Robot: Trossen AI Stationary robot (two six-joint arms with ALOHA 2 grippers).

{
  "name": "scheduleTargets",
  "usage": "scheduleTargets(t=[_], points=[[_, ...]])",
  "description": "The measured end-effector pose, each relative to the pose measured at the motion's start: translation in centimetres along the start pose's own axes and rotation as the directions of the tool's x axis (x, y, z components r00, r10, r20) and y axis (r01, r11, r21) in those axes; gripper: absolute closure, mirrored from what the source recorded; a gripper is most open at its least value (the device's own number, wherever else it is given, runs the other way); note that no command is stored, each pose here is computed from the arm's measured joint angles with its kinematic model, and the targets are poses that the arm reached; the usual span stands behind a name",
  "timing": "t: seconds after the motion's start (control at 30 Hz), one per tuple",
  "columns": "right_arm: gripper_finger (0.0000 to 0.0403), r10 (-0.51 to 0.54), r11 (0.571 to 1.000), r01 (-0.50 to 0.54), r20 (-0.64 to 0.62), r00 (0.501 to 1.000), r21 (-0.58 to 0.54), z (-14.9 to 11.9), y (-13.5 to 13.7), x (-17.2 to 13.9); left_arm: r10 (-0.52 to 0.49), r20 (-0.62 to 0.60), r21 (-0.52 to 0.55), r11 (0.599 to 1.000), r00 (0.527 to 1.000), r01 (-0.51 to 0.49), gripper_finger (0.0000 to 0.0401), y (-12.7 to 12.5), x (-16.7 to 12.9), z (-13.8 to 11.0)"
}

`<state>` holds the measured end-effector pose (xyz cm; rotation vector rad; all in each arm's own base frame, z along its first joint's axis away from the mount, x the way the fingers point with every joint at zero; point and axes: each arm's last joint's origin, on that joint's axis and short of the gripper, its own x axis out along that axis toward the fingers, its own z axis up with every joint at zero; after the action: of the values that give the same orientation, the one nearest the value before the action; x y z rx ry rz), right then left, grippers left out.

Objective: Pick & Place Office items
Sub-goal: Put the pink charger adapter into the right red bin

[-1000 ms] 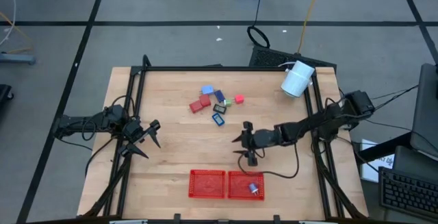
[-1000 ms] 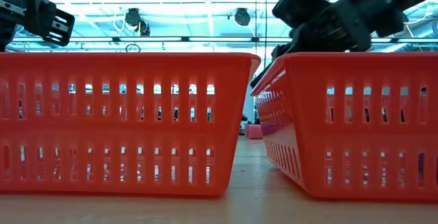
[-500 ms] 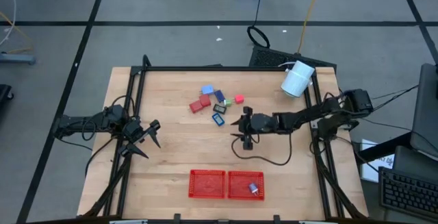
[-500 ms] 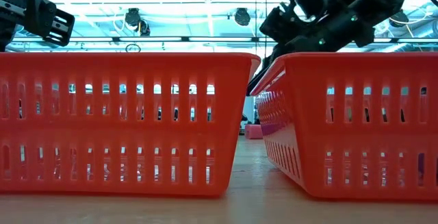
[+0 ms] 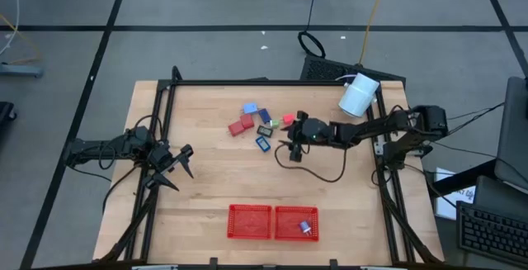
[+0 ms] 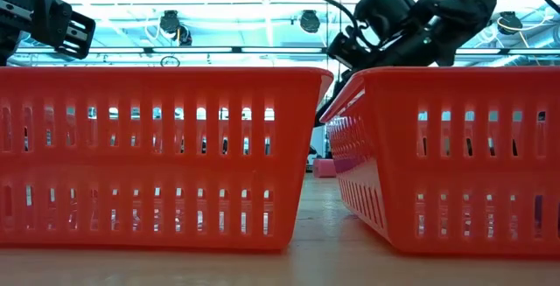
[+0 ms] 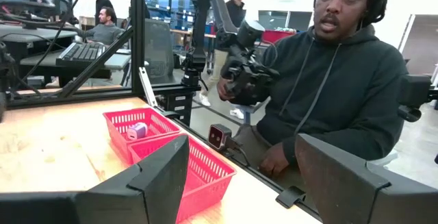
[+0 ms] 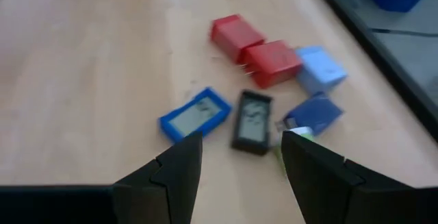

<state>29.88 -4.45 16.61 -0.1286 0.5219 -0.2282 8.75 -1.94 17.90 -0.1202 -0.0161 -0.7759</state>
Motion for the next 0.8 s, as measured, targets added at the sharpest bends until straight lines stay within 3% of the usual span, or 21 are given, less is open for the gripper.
scheduleTargets(t=[0.3,0.53,0.8], points=[[0.0211,-0.082,0.996,0.082,0.008,0.997,0.030,-0.1,-2.6,0.1,0.000,0.000,0.000,1.000,1.000,0.000,0.0130,0.0,0.0,0.0],[0.0211,-0.229,0.972,0.230,-0.022,0.973,0.041,-0.3,-3.7,0.0,0.000,0.000,0.000,1.000,1.000,0.000,0.0130,0.0,0.0,0.0],[0.0211,-0.242,0.969,0.243,-0.027,0.970,0.038,0.1,-3.7,-0.7,0.000,0.000,0.000,1.000,1.000,0.000,0.0130,0.0,0.0,0.0]])
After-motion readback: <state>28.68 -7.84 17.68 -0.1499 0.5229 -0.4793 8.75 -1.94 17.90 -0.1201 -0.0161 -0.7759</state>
